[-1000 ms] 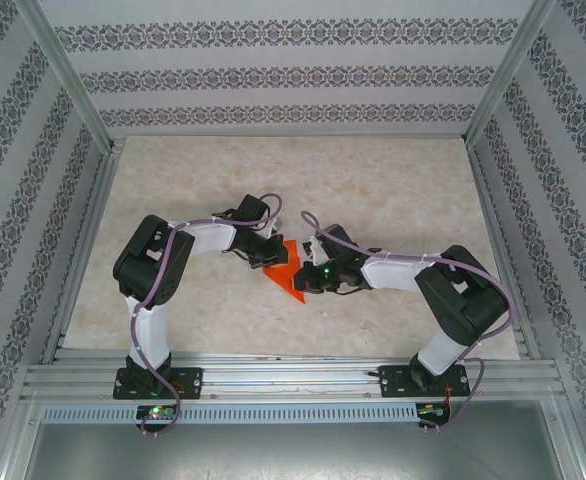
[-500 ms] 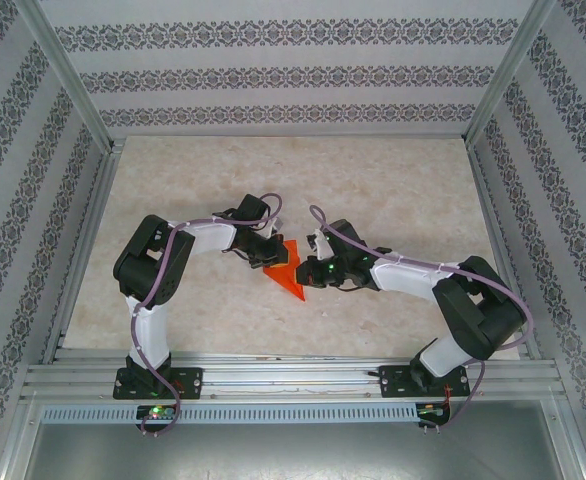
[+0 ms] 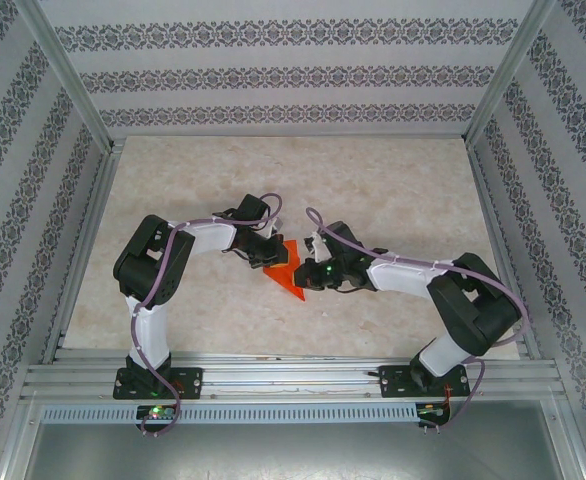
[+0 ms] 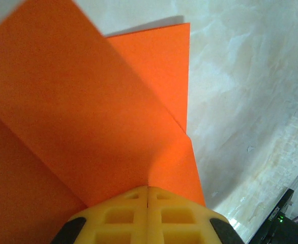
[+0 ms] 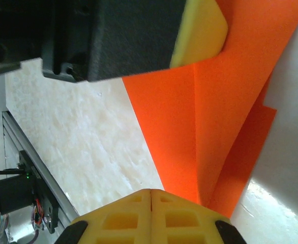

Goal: Fold a paper plane with a square sheet of paper (fold left side to right side)
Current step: Fourth fold the wing at the center of the table.

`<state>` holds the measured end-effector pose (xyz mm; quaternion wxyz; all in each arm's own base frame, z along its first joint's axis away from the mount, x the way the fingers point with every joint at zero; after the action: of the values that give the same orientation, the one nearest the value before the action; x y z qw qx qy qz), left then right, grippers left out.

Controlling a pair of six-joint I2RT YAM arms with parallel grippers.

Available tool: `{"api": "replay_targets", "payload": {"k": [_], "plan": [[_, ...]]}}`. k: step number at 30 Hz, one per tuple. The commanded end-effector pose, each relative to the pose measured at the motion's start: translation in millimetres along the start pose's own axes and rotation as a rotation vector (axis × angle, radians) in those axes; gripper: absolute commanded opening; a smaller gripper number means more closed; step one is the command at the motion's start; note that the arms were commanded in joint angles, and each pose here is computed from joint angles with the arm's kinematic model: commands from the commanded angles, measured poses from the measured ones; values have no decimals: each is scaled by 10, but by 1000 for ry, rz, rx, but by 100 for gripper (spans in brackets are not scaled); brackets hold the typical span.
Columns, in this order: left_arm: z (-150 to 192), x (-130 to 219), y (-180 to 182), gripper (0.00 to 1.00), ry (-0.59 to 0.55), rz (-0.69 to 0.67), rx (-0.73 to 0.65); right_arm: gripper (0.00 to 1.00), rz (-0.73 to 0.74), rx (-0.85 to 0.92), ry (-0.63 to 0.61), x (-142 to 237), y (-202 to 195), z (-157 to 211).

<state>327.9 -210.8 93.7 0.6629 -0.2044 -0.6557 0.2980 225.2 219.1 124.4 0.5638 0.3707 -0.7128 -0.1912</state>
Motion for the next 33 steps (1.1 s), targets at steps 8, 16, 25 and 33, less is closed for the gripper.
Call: {"api": "replay_targets", "payload": {"k": [8,16,25,33], "plan": [[56,-86,201,2,16,-114,32,0,-24,0,32,-128,38,-7],[61,-88,207,2,17,-115,33,0,-11,-15,51,-172,-22,29],[57,-90,213,2,17,-115,32,0,0,-30,70,-207,-70,82],[55,-90,206,2,15,-115,32,0,6,-42,91,-232,-102,151]]}}
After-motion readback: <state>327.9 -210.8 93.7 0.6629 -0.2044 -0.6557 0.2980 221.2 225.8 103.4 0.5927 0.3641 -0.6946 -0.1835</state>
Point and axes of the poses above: each hand's point on the last joint's axis, 136 mm out from that joint toward the fingers, its own x axis back along the fingers, its own y axis along the line the jaws close on, z = x × y, the point moved 10 cm from there along x, back along the fingers, and after that the axes turned 8 degrees about x, right-handed, at the moved point
